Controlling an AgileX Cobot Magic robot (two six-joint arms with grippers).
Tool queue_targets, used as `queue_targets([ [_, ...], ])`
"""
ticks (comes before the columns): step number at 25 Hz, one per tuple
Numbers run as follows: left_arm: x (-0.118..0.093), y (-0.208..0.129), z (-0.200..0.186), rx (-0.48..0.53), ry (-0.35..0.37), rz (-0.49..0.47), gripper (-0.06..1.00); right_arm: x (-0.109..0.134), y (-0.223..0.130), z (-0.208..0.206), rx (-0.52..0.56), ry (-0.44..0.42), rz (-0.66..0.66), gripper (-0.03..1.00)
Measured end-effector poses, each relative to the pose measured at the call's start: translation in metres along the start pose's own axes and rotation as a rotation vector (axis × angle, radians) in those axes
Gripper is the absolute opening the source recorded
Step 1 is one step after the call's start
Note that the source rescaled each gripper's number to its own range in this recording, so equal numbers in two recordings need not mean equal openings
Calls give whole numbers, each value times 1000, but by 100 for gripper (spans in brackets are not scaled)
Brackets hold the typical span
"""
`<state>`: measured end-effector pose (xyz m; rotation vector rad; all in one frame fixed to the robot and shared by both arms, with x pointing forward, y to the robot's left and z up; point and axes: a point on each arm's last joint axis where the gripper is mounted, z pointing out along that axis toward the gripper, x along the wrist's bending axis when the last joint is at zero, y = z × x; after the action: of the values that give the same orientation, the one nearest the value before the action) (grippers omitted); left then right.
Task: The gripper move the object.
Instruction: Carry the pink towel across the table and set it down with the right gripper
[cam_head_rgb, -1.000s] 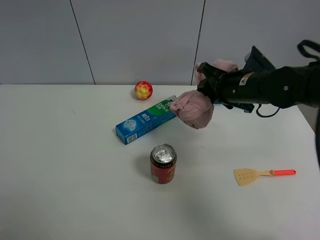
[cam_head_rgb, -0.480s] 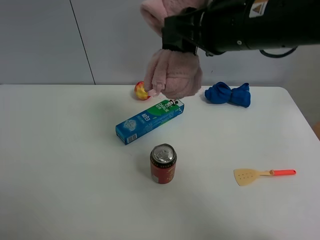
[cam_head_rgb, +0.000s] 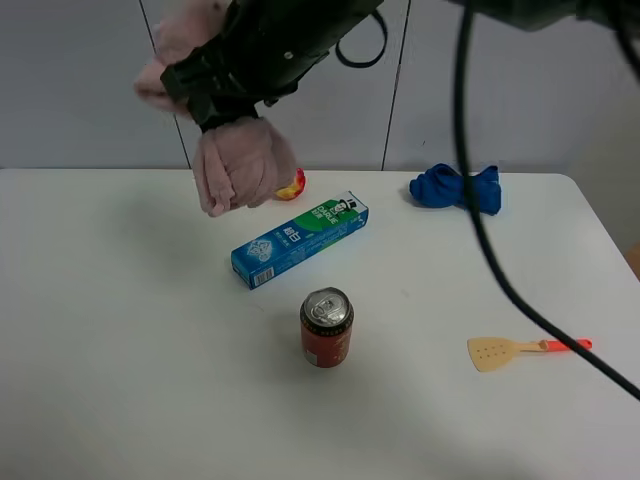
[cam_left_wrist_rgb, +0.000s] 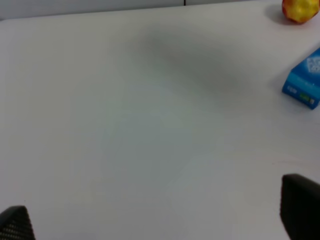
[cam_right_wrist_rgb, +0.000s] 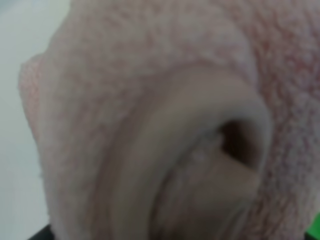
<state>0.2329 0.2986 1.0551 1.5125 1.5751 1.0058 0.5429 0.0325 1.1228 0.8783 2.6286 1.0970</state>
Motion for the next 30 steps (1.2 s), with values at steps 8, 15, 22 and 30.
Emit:
queue_targets([
  [8, 0, 0, 0, 0, 0, 0, 100, 43, -12, 102, 180, 141, -281, 0],
  [15, 0, 0, 0, 0, 0, 0, 100, 83, -41, 148, 271, 226, -481, 0],
  [22, 0, 0, 0, 0, 1, 1, 100, 80, -55, 166, 337, 185, -576, 0],
  [30, 0, 0, 0, 0, 1, 1, 100, 74, -56, 170, 344, 125, -630, 0],
])
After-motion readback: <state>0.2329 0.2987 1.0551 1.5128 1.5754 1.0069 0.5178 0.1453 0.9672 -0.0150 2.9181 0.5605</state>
